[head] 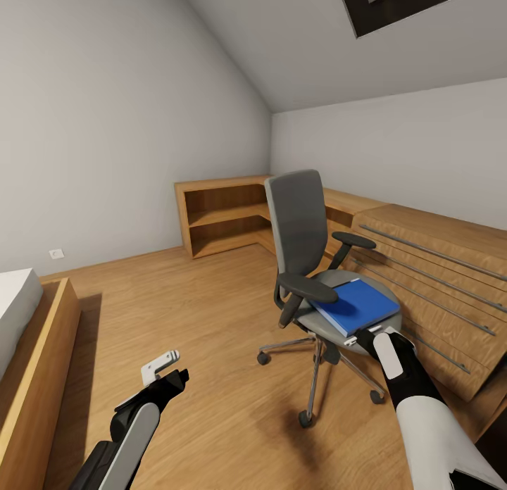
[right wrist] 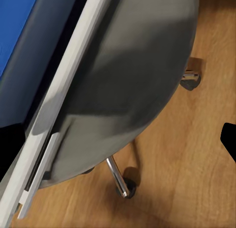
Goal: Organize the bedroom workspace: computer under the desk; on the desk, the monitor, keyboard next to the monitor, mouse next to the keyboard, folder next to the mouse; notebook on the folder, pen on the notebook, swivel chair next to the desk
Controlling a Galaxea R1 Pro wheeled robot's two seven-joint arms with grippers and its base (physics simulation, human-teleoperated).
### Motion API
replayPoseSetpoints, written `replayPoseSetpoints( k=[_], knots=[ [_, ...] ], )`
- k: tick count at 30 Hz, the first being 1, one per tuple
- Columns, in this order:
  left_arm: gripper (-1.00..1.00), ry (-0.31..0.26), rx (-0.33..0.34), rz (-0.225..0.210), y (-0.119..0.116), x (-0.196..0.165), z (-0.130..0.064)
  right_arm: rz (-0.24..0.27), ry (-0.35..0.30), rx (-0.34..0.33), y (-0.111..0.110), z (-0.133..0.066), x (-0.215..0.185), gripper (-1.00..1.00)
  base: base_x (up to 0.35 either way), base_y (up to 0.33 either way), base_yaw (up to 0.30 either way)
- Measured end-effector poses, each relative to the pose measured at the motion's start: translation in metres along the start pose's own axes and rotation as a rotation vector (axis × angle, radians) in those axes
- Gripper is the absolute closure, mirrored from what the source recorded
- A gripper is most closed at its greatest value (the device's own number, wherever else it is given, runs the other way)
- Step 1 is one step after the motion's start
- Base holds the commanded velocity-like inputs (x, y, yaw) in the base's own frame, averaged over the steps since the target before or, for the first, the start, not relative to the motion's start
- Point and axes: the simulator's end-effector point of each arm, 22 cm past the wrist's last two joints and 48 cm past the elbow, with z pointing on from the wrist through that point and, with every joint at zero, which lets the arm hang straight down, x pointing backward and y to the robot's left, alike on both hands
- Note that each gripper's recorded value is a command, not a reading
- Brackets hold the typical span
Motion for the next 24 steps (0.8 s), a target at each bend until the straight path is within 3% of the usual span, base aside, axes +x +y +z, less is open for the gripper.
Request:
replayPoseSetpoints(
  k=[14,24],
  knots=[
    [-1.0,0.0,0.0,0.0,0.0,0.0,0.0,-0.001,0.0,0.0,0.0003,-0.0001,0.0,-1.0,0.0,0.0,0.002],
    [-1.0,0.0,0.0,0.0,0.0,0.0,0.0,-0.001,0.0,0.001,0.0,-0.0001,0.0,-1.0,0.0,0.0,0.101]
  ],
)
